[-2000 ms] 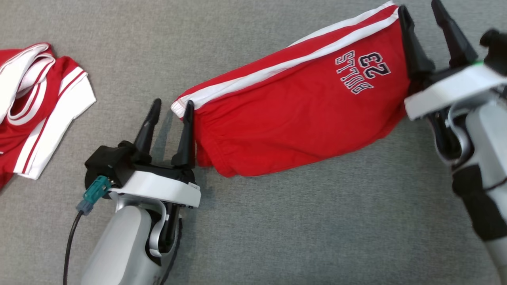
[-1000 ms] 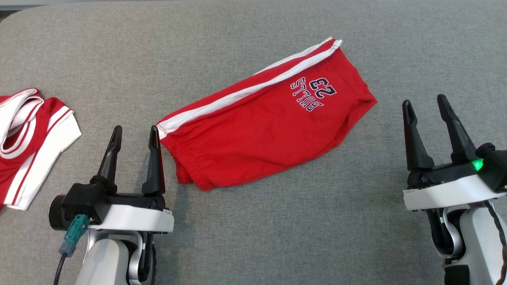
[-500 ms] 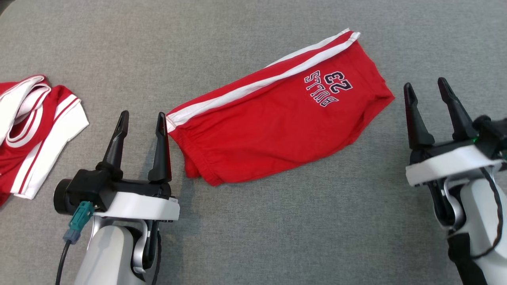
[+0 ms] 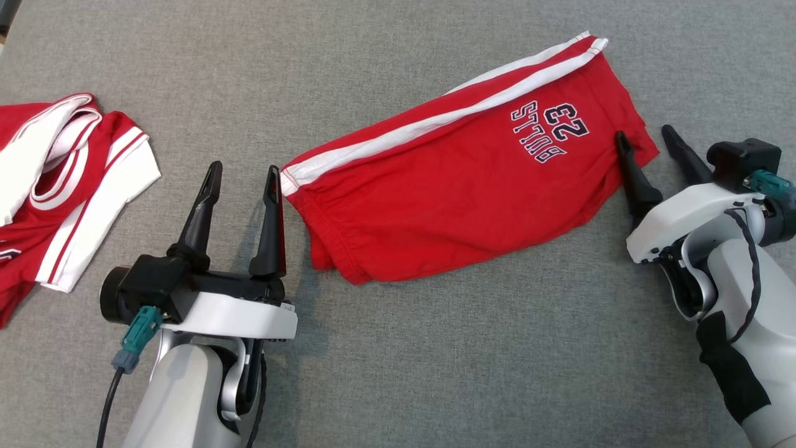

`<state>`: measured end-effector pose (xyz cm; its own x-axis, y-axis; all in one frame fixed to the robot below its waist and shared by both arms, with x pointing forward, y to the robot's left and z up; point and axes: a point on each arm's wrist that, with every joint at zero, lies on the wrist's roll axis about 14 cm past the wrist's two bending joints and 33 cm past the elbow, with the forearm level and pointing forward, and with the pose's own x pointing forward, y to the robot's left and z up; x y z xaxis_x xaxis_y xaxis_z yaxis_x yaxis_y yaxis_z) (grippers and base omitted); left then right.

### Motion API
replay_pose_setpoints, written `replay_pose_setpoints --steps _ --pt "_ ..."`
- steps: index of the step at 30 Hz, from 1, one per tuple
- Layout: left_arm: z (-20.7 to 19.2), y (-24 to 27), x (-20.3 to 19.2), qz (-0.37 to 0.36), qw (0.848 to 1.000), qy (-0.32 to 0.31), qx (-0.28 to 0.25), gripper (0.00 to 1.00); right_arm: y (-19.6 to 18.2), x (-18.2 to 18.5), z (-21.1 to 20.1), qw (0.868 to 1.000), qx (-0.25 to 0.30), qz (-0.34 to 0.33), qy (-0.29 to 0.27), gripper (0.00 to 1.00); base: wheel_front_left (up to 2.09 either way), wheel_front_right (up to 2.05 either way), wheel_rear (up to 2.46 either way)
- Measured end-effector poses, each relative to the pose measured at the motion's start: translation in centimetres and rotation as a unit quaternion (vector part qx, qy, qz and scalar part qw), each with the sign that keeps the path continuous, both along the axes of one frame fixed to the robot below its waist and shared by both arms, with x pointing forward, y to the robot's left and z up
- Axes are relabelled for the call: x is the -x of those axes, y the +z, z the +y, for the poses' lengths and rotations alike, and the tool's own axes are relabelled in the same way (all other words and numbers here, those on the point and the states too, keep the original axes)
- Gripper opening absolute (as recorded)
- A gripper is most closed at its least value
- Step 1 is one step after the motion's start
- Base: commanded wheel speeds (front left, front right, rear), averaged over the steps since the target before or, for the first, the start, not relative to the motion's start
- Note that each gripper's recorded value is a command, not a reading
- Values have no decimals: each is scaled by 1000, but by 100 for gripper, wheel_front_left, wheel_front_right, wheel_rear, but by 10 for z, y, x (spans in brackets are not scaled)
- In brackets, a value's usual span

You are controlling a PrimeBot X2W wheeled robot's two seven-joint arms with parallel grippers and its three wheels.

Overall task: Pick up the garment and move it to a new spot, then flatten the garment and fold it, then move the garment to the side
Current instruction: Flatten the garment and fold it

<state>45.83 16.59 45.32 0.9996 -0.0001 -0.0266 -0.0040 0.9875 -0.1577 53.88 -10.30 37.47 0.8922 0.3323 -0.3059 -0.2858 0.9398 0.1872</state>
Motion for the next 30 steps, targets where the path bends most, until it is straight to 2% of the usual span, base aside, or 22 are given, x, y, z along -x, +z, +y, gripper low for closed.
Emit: replay_pose_setpoints --steps 1,8,14,21,26,30 --pt "0 0 0 -1 1000 0 1 100 -2 1 0 1000 -1 6 0 0 0 0 0" --pt "-2 3 0 -4 1000 1 4 100 -3 9 3 999 -23 25 -2 0 0 0 0" --pt "-4 7 3 -8 1000 0 4 100 -3 36 -6 998 -57 19 -24 0 0 0 0" --pt "-13 8 7 -9 1000 -14 7 100 -3 80 -37 992 -90 19 -85 0 0 0 0" --pt "-20 11 10 -11 1000 -26 7 100 -7 115 -66 988 -83 23 -130 0 0 0 0" --pt "-24 12 9 -14 999 -33 8 100 -6 127 -81 986 -74 20 -151 0 0 0 0"
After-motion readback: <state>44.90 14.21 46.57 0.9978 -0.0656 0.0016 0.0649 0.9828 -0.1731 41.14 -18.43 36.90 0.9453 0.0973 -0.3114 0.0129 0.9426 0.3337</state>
